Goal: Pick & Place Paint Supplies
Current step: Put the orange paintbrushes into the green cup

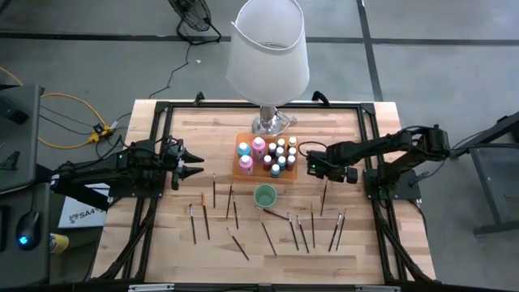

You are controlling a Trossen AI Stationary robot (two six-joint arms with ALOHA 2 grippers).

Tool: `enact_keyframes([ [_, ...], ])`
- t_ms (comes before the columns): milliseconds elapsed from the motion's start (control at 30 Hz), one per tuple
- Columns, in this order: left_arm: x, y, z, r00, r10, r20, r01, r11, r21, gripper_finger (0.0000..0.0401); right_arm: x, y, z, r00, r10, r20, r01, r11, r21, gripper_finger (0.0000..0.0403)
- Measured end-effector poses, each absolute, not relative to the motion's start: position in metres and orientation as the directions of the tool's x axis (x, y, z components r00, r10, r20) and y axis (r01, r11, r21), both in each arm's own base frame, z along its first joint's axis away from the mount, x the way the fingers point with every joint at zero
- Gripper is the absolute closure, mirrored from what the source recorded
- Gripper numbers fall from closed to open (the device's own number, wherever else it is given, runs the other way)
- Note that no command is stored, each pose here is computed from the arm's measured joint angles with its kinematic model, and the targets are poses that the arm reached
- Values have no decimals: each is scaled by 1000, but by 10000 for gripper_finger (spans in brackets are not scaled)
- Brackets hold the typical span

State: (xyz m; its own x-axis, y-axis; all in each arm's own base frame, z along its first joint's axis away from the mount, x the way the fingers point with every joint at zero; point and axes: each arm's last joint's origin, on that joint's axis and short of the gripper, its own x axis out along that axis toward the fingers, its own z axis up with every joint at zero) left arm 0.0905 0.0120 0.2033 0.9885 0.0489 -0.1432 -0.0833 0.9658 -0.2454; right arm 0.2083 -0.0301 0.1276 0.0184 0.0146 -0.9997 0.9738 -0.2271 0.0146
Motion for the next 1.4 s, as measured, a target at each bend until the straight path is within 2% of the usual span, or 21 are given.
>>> enact_keyframes([
  [1400,90,12,203,989,49,-143,-83,966,-245,229,207,-37,127,8,-15,-1000,977,-211,11,352],
])
